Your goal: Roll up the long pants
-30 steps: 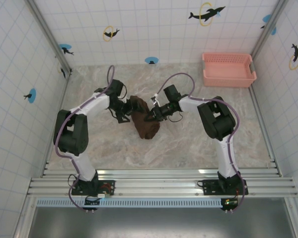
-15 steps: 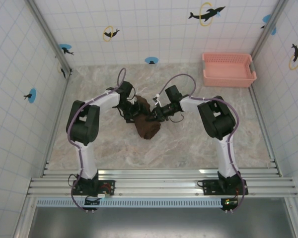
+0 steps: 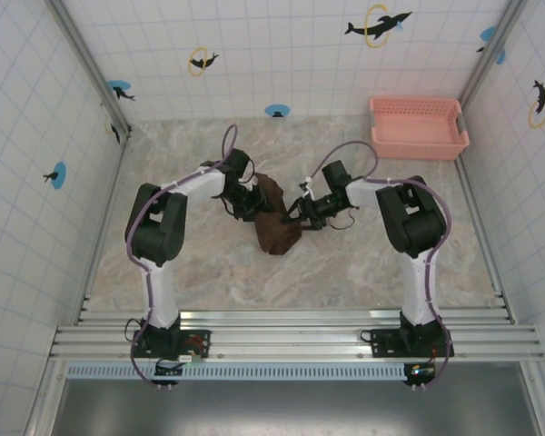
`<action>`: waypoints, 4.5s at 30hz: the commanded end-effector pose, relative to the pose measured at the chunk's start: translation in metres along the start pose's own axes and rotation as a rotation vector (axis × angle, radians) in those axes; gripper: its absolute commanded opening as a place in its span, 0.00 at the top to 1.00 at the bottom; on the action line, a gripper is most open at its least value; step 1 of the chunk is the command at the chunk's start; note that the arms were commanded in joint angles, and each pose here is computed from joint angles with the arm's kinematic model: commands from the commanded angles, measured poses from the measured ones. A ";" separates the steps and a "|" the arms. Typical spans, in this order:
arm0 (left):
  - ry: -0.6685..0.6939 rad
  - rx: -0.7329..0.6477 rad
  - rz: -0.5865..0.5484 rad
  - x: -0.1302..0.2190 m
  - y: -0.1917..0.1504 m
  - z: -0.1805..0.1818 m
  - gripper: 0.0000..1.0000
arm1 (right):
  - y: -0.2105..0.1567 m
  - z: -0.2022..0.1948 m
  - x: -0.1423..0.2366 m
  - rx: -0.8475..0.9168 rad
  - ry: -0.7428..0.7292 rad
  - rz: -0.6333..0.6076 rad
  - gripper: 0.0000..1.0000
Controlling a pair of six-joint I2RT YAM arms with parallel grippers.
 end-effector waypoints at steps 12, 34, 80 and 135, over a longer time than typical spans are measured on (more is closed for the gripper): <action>-0.017 -0.006 0.013 -0.017 0.009 0.009 1.00 | -0.027 -0.024 0.009 -0.149 0.063 0.071 0.03; -0.254 -0.091 0.079 0.026 -0.020 -0.074 1.00 | 0.021 0.007 -0.025 -0.007 0.098 0.131 0.03; 0.157 -0.005 -0.028 0.119 0.025 0.048 0.02 | 0.177 0.090 0.295 0.372 -0.183 -0.694 1.00; 0.324 -0.075 -0.154 0.175 0.017 0.097 0.03 | 0.142 0.000 0.433 -0.178 -0.847 -1.293 0.03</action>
Point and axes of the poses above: each hand's point on the last joint's axis, 136 mm out from that joint toward the fingers, its own x axis back along the fingers, its own z axis along the line the jaws close on, y = z × x, the point moved 1 cm from there along x, back along the fingers, and after that the axes turned 4 degrees about x, right-handed, at the moved point
